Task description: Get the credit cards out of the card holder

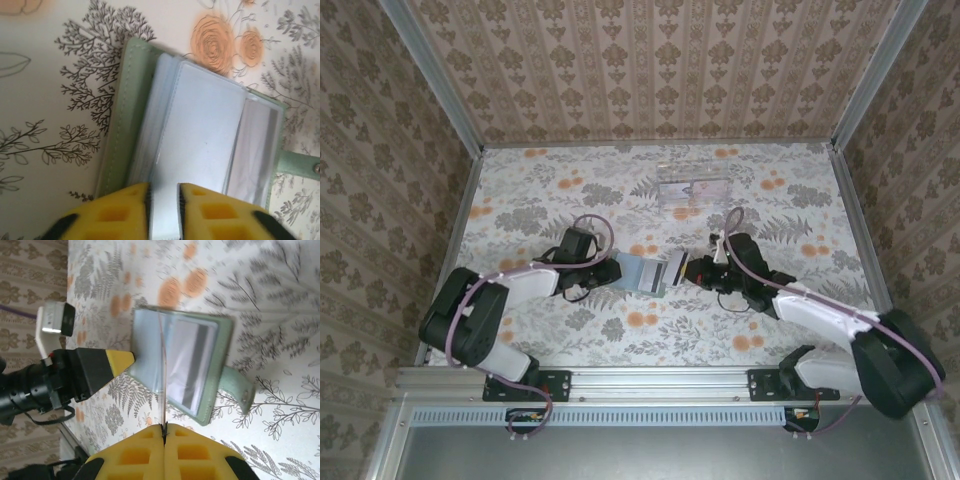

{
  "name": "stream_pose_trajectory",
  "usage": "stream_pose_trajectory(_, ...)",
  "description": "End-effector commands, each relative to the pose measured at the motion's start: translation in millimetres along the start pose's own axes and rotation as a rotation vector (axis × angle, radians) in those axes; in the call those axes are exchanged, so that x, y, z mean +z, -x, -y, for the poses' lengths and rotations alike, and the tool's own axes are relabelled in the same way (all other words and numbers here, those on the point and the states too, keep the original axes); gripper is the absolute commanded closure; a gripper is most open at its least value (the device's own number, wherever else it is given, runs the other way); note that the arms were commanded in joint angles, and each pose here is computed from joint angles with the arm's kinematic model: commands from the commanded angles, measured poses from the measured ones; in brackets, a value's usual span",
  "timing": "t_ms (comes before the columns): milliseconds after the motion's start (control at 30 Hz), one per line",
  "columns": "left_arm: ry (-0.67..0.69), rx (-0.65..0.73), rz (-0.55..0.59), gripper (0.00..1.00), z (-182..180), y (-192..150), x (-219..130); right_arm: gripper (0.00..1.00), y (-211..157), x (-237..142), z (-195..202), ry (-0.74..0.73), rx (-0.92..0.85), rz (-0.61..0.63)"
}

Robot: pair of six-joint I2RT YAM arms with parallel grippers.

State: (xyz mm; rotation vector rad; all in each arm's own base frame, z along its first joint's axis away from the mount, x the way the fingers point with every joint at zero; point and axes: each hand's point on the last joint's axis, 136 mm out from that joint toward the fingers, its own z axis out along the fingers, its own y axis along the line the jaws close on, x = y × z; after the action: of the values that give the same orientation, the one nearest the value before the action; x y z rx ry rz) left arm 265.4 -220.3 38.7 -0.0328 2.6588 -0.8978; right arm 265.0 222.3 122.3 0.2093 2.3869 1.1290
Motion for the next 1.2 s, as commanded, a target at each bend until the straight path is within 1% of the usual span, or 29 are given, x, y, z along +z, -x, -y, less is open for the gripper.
stream_pose_trajectory(0, -0.042, 0.049, 0.059, 0.67, 22.8, 11.5, -22.5, 1.0, 9.4, -26.7, 0.9, -0.131, -0.158, 0.005)
stream_pose_trajectory(33, -0.055, 0.06, 0.075, 0.63, 28.2, 13.6, -28.8, 1.0, 14.4, -32.4, -5.9, -0.135, -0.193, 0.011)
stream_pose_trajectory(133, -0.1, 0.102, 0.138, 0.48, 46.8, 21.9, -52.5, 1.0, 27.4, -42.4, -21.3, -0.154, -0.28, 0.01)
stream_pose_trajectory(233, -0.118, 0.129, 0.198, 0.36, 55.7, 24.3, -76.4, 1.0, 42.6, -48.5, -32.8, -0.196, -0.372, 0.007)
stream_pose_trajectory(267, -0.119, 0.137, 0.219, 0.3, 56.5, 24.2, -84.3, 1.0, 47.5, -49.7, -38.1, -0.204, -0.416, 0.001)
stream_pose_trajectory(300, -0.125, 0.144, 0.241, 0.26, 58.0, 23.9, -92.0, 1.0, 53.0, -50.7, -42.3, -0.214, -0.453, 0.002)
stream_pose_trajectory(333, -0.132, 0.151, 0.263, 0.2, 59.1, 22.4, -100.1, 1.0, 60.1, -51.2, -45.5, -0.234, -0.494, 0.005)
stream_pose_trajectory(433, -0.14, 0.164, 0.328, 0.06, 57.7, 18.7, -120.8, 0.99, 78.4, -49.6, -66.2, -0.233, -0.648, 0.001)
stream_pose_trajectory(500, -0.135, 0.169, 0.364, 0.0, 54.4, 15.3, -131.8, 0.99, 96.1, -49.8, -74.4, -0.275, -0.75, 0.021)
stream_pose_trajectory(667, -0.145, 0.167, 0.419, 0.0, 47.4, 4.9, -149.1, 1.0, 127.6, -40.6, -83.5, -0.424, -1.117, 0.034)
stream_pose_trajectory(767, -0.166, 0.152, 0.438, 0.0, 45.2, -0.6, -153.8, 1.0, 150.4, -24.7, -79.9, -0.544, -1.321, -0.011)
stream_pose_trajectory(833, -0.175, 0.145, 0.441, 0.0, 43.3, -4.4, -155.2, 1.0, 163.6, -14.9, -71.5, -0.64, -1.436, -0.081)
stream_pose_trajectory(933, -0.179, 0.139, 0.447, 0.0, 40.9, -8.5, -158.3, 1.0, 181.6, -0.9, -62.6, -0.749, -1.566, -0.154)
stream_pose_trajectory(1033, -0.183, 0.131, 0.448, 0.0, 38.8, -12.0, -159.8, 1.0, 194.6, 13.3, -54.1, -0.814, -1.651, -0.182)
stream_pose_trajectory(1167, -0.174, 0.132, 0.438, 0.0, 35.7, -16.6, -160.5, 1.0, 205.2, 33.4, -38.9, -0.866, -1.69, -0.266)
